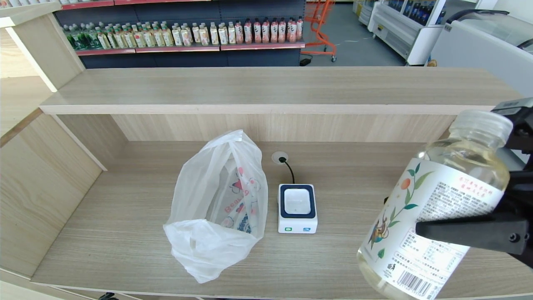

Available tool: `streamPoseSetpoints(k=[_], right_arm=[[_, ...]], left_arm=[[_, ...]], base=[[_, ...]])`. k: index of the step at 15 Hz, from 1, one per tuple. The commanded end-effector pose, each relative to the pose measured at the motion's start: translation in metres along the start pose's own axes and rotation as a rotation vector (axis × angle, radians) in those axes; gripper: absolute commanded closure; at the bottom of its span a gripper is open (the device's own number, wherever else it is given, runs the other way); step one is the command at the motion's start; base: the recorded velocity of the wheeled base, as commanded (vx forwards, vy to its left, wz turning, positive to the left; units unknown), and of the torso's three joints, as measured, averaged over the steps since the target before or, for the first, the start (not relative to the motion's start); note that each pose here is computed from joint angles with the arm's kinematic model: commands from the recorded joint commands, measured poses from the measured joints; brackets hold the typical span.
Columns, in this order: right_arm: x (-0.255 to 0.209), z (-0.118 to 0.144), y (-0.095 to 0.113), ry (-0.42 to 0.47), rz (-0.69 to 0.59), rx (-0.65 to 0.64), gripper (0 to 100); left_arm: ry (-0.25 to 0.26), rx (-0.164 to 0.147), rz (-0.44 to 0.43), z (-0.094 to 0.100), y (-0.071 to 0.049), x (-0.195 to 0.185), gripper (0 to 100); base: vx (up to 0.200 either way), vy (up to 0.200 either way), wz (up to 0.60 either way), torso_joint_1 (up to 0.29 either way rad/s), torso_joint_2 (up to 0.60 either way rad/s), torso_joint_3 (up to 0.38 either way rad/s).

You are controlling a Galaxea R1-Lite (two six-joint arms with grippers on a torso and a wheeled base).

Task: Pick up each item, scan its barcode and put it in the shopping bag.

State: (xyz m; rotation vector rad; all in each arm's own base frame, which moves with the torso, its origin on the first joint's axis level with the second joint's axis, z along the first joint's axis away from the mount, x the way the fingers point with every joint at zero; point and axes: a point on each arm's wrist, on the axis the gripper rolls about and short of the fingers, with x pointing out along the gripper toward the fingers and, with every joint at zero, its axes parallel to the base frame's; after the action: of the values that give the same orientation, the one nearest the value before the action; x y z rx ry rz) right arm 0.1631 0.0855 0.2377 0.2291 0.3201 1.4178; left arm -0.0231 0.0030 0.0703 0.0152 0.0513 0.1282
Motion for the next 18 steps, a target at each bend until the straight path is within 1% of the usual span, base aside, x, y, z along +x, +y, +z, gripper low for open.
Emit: streamPoseSetpoints(k=[1, 2, 3, 4, 5, 6, 7, 9, 11, 14, 16, 18], right_arm=[[0.002, 0.0, -0.002, 0.003, 0.003, -0.021, 100], [0.003, 0.0, -0.009, 0.0, -0.013, -0.092, 100], [-0.001, -0.002, -0.03, 0.004, -0.1, -0.238, 100], [-0.004, -0.005, -0.054, 0.034, -0.207, -0.389, 100], [-0.006, -0.005, -0.073, 0.075, -0.303, -0.518, 100], [-0.004, -0.004, -0.093, 0.122, -0.361, -0.63, 100], [-0.002, -0.001, -0.111, 0.146, -0.393, -0.719, 100], [0.008, 0.0, -0.139, 0.157, -0.402, -0.842, 100], [0.019, -0.004, -0.159, 0.145, -0.395, -0.9, 100], [0.038, -0.014, -0.171, 0.142, -0.346, -0.903, 100], [0.041, -0.021, -0.179, 0.145, -0.331, -0.892, 100], [0.052, -0.024, -0.189, 0.125, -0.287, -0.928, 100]], left_arm=[[0.0, 0.0, 0.0, 0.0, 0.0, 0.0, 0], [0.0, 0.0, 0.0, 0.0, 0.0, 0.0, 0], [0.0, 0.0, 0.0, 0.0, 0.0, 0.0, 0], [0.0, 0.0, 0.0, 0.0, 0.0, 0.0, 0], [0.002, 0.001, 0.0, 0.0, 0.0, 0.0, 0], [0.002, 0.001, 0.0, 0.0, 0.0, 0.0, 0], [0.0, 0.0, 0.0, 0.0, 0.0, 0.0, 0], [0.0, 0.0, 0.0, 0.0, 0.0, 0.0, 0], [0.002, 0.001, 0.0, 0.0, 0.0, 0.0, 0], [0.002, 0.001, 0.0, 0.0, 0.0, 0.0, 0], [0.002, 0.001, 0.0, 0.0, 0.0, 0.0, 0], [0.002, 0.001, 0.0, 0.0, 0.0, 0.0, 0]], base=[[0.0, 0.0, 0.0, 0.0, 0.0, 0.0], [0.0, 0.0, 0.0, 0.0, 0.0, 0.0], [0.0, 0.0, 0.0, 0.0, 0.0, 0.0], [0.0, 0.0, 0.0, 0.0, 0.0, 0.0], [0.0, 0.0, 0.0, 0.0, 0.0, 0.0], [0.0, 0.0, 0.0, 0.0, 0.0, 0.0], [0.0, 0.0, 0.0, 0.0, 0.0, 0.0], [0.0, 0.0, 0.0, 0.0, 0.0, 0.0], [0.0, 0.0, 0.0, 0.0, 0.0, 0.0], [0.0, 0.0, 0.0, 0.0, 0.0, 0.0], [0.0, 0.0, 0.0, 0.0, 0.0, 0.0], [0.0, 0.0, 0.0, 0.0, 0.0, 0.0]])
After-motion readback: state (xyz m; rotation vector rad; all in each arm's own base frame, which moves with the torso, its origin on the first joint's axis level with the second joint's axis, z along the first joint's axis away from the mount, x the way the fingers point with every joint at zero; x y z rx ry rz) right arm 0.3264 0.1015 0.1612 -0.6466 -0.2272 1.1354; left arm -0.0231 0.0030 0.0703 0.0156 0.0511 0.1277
